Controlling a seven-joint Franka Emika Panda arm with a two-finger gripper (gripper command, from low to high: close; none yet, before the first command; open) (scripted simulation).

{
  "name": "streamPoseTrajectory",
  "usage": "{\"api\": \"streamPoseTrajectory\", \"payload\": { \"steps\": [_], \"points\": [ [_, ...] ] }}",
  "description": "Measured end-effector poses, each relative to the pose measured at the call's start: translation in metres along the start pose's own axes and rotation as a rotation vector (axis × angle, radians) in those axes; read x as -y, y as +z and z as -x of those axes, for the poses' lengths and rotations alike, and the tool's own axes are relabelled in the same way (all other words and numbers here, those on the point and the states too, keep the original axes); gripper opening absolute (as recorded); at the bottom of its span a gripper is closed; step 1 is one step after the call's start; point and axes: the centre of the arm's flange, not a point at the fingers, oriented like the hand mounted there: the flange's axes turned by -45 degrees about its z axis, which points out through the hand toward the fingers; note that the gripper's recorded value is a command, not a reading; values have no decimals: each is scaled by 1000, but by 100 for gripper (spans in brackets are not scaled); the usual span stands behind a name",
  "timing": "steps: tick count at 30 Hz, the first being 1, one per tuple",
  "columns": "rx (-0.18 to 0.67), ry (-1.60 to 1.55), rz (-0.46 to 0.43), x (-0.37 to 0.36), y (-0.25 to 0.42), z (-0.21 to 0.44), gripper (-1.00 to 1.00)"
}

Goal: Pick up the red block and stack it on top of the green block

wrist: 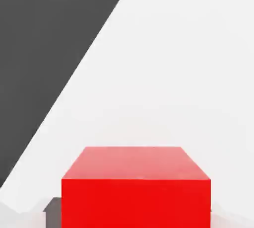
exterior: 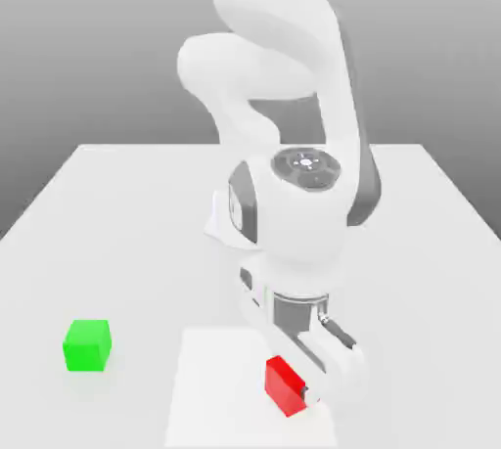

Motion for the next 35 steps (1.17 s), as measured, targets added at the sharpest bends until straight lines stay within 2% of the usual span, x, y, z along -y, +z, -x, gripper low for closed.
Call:
{"api": "streamPoseTrajectory", "payload": {
  "steps": [4,12,20,22,26,27,35],
  "points": [
    [-4,177,6,-20,-24,-28,-100],
    [-12,885,11,-114,-41,-130,-100],
    [-6,1577,3,-224,-58,-191,-100],
    [-5,1666,3,-244,-45,-200,-100],
    [-4,1639,2,-229,-2,-193,-100],
    [-4,1638,2,-229,4,-192,100],
    [-3,1637,3,-228,-5,-192,100]
  ]
}}
